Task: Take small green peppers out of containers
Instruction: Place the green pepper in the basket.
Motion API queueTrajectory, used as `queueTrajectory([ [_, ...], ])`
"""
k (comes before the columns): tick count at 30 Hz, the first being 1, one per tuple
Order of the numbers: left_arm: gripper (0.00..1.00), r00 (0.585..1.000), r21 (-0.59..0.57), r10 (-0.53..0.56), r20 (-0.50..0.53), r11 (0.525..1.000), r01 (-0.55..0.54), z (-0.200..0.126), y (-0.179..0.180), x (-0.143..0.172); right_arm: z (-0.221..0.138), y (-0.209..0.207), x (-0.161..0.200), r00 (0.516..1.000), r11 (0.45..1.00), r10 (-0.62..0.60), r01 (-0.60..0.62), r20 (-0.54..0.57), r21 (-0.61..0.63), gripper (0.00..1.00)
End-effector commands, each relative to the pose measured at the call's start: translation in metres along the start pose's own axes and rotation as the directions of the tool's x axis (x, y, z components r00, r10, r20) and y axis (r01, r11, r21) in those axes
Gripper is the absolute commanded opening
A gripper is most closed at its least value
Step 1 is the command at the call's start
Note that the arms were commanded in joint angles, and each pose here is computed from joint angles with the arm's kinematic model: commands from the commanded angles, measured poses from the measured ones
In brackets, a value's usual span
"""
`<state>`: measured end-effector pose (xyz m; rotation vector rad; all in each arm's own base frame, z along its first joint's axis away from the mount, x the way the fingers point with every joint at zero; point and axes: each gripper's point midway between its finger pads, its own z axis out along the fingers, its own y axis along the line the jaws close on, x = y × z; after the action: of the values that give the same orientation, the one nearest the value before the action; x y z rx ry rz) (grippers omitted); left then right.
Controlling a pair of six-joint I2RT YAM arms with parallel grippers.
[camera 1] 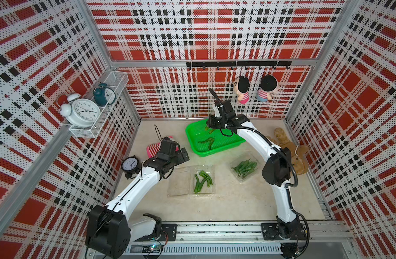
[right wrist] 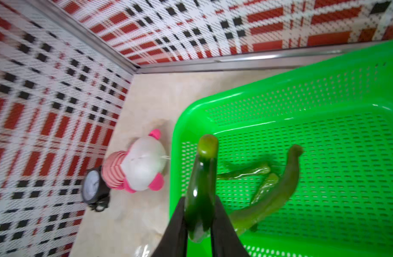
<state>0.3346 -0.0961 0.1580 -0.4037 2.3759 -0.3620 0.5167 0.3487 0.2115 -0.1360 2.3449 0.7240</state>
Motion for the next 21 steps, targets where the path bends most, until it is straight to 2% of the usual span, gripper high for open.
queueTrajectory([
  [1,0.98,1.0,0.012,-0.001,0.03,1.0,0.001,-0.009,-0.004,-0.011,0.027,-0.019,0.011,1.0,1.0,-0.005,0.005,-0.007,0.03,0.2],
  [6,0.98,1.0,0.007,-0.004,0.027,1.0,0.003,-0.011,0.0,-0.007,0.062,-0.057,0.048,0.995,0.994,0.04,-0.03,-0.094,0.102,0.2],
  [8,0.98,1.0,0.008,-0.006,0.026,1.0,0.006,-0.011,0.0,-0.006,0.069,-0.065,0.06,0.991,0.992,0.05,-0.035,-0.122,0.123,0.22],
  [9,0.98,1.0,0.009,-0.007,0.027,1.0,0.007,-0.011,0.0,-0.006,0.071,-0.069,0.064,0.989,0.99,0.054,-0.036,-0.134,0.136,0.29],
  [11,0.98,1.0,0.008,-0.011,0.026,1.0,0.011,-0.011,0.001,-0.005,0.071,-0.073,0.068,0.987,0.987,0.058,-0.034,-0.15,0.159,0.57],
  [12,0.98,1.0,0.009,-0.014,0.027,1.0,0.013,-0.011,0.001,-0.005,0.066,-0.073,0.065,0.987,0.985,0.051,-0.024,-0.154,0.173,0.63],
  [14,0.98,0.999,0.009,-0.017,0.029,1.0,0.017,-0.012,0.001,-0.005,0.048,-0.066,0.048,0.991,0.983,0.034,-0.01,-0.13,0.184,0.66],
  [18,0.98,0.999,0.01,-0.019,0.043,1.0,0.019,-0.015,0.001,-0.009,-0.019,-0.031,0.004,0.999,0.989,0.012,-0.005,-0.043,0.151,0.67],
  [21,0.98,0.998,0.018,-0.027,0.051,0.999,0.026,-0.016,-0.002,-0.012,-0.066,-0.011,0.003,0.998,0.992,0.01,-0.002,-0.059,0.124,0.68],
])
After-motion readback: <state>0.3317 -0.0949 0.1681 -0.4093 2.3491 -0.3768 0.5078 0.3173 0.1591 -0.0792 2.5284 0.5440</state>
